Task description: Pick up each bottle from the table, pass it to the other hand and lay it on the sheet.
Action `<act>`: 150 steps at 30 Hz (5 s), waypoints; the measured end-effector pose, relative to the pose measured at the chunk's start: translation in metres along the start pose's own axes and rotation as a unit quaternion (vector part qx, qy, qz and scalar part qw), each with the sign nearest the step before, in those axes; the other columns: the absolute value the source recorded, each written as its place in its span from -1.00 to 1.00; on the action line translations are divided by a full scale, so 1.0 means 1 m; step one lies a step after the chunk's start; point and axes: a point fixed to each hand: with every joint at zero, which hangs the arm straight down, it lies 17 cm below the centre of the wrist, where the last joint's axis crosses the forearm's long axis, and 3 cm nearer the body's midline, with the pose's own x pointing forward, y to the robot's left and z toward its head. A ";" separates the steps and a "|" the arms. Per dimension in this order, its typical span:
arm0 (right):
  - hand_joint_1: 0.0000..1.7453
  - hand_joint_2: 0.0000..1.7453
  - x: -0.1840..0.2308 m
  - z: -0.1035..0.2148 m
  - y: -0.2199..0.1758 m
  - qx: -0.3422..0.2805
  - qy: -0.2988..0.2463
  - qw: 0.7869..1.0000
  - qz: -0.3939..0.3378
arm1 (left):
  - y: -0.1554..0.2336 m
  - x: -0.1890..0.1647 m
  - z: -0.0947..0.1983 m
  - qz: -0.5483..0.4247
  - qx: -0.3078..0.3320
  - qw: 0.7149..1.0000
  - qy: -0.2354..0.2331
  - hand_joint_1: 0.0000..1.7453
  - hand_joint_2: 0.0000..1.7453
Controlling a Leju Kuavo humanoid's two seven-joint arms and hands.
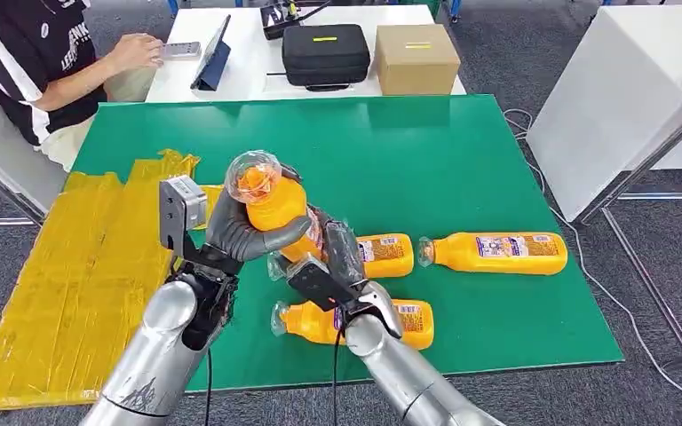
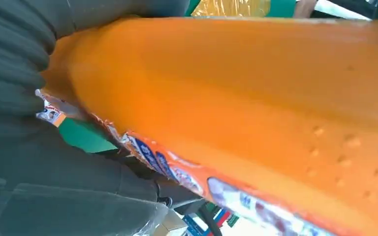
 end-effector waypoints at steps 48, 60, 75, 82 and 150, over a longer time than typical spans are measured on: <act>-1.00 1.00 0.034 0.128 -0.272 -0.265 -0.028 0.889 0.372 | 0.183 0.039 0.094 -0.825 0.160 0.537 -0.074 1.00 1.00; -1.00 1.00 0.032 0.137 -0.287 -0.280 -0.015 0.882 0.379 | 0.221 -0.066 0.105 -0.821 0.121 0.554 0.073 1.00 1.00; -1.00 1.00 0.038 0.134 -0.280 -0.288 -0.013 0.875 0.389 | 0.265 -0.123 0.146 -0.791 0.095 0.569 0.201 1.00 1.00; -1.00 1.00 0.039 0.131 -0.282 -0.297 -0.009 0.874 0.385 | 0.290 -0.137 0.170 -0.775 0.105 0.567 0.259 1.00 1.00; -1.00 1.00 -0.165 0.149 -0.346 0.127 0.223 0.825 0.504 | 0.184 -0.016 0.136 -0.223 0.168 0.960 0.018 -1.00 1.00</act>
